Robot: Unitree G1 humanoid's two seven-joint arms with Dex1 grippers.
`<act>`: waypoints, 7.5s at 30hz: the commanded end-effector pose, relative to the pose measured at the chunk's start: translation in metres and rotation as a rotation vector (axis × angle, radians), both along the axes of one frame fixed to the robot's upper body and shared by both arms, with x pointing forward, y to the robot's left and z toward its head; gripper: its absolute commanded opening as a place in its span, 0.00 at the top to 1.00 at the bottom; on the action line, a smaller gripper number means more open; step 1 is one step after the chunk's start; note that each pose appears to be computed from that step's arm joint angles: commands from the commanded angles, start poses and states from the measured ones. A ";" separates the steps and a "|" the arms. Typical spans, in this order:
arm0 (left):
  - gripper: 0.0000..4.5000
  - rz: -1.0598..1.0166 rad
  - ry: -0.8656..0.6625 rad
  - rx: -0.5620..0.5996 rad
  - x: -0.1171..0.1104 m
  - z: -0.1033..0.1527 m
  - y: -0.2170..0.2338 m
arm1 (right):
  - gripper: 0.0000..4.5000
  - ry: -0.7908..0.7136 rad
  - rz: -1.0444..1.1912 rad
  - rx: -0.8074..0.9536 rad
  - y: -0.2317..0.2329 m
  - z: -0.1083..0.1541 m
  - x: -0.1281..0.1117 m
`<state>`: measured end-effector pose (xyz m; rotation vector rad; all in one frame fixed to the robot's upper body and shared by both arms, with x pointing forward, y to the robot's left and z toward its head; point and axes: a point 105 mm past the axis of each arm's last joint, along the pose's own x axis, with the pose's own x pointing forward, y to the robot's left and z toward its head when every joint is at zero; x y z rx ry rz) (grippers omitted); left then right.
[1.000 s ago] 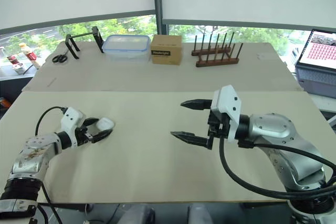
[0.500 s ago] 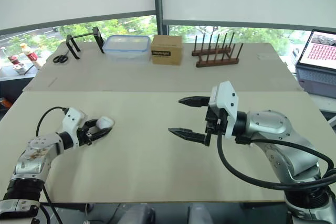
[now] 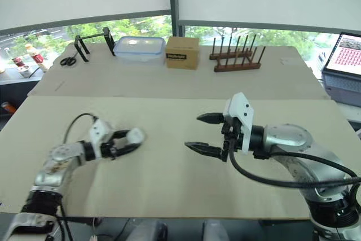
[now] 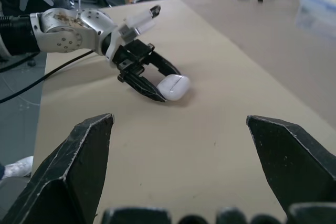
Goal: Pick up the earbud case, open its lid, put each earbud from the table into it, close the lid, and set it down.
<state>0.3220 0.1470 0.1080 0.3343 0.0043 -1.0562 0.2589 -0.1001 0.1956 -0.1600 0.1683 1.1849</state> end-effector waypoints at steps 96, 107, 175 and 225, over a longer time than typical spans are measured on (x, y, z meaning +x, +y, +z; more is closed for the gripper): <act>0.52 -0.444 0.076 0.249 -0.016 0.052 -0.107 | 0.85 -0.182 0.181 -0.525 0.022 -0.015 0.029; 0.87 -0.436 0.087 0.246 -0.018 0.047 -0.104 | 0.61 -0.196 0.177 -0.560 0.015 -0.017 0.028; 0.87 -0.129 -0.001 -0.279 -0.014 0.041 -0.065 | 0.07 -0.254 -0.867 -0.328 -0.173 -0.073 -0.068; 0.87 -0.152 0.044 -0.227 -0.023 0.034 -0.071 | 0.64 0.069 -1.001 -0.046 -0.069 -0.122 0.109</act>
